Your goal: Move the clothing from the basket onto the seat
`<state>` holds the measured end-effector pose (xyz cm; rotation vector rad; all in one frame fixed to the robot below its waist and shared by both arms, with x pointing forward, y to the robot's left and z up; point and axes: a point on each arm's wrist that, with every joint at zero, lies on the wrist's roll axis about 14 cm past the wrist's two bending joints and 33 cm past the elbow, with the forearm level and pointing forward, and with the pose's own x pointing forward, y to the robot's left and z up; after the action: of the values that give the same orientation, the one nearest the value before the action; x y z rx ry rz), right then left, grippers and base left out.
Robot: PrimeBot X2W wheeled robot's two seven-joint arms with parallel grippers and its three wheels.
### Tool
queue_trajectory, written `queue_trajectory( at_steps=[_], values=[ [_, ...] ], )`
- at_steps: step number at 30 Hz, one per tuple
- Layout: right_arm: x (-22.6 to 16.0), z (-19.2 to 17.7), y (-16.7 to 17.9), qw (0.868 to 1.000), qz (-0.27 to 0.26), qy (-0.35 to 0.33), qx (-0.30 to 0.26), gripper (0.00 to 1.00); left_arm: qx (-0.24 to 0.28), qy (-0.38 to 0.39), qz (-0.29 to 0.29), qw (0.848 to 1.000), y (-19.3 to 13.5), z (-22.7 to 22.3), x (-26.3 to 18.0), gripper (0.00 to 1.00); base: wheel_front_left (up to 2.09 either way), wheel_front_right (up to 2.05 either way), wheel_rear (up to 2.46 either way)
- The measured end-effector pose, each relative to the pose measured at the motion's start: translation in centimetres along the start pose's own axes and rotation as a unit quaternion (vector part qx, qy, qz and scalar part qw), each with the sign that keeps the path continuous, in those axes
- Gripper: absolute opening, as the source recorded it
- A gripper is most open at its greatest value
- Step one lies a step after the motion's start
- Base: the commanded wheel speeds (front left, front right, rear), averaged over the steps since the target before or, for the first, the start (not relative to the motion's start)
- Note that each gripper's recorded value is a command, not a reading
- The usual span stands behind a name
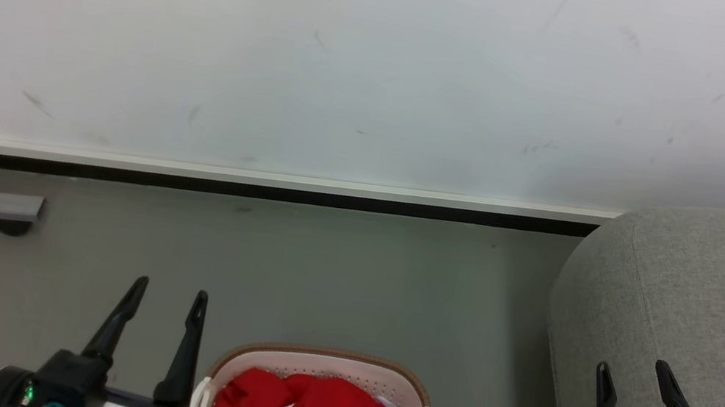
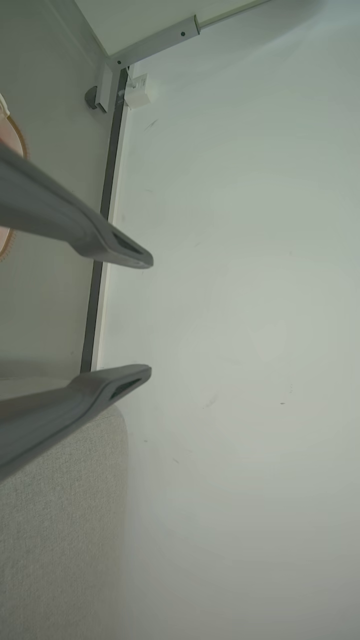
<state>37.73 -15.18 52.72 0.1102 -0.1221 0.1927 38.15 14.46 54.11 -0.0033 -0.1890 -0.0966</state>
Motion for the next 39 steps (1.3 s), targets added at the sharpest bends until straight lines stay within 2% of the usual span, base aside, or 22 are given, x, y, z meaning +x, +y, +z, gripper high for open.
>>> queue_trajectory(
  at_steps=[15,24,39],
  values=[
    [0.0,-0.3,0.0,1.0,-0.002,0.004,0.004,1.0,-0.005,0.003,0.0,1.0,0.0,-0.2,0.1,1.0,0.0,0.0,0.0],
    [-0.2,-0.1,-1.6,1.0,-0.025,-0.001,0.01,1.0,-0.012,0.014,-0.015,1.0,-1.1,-1.2,0.9,1.0,0.0,0.0,0.0],
    [-0.4,-1.2,-5.0,0.997,-0.072,0.011,0.019,1.0,-0.035,0.108,-0.066,0.991,-5.1,-8.4,3.4,1.0,0.0,0.0,0.0]
  ],
)
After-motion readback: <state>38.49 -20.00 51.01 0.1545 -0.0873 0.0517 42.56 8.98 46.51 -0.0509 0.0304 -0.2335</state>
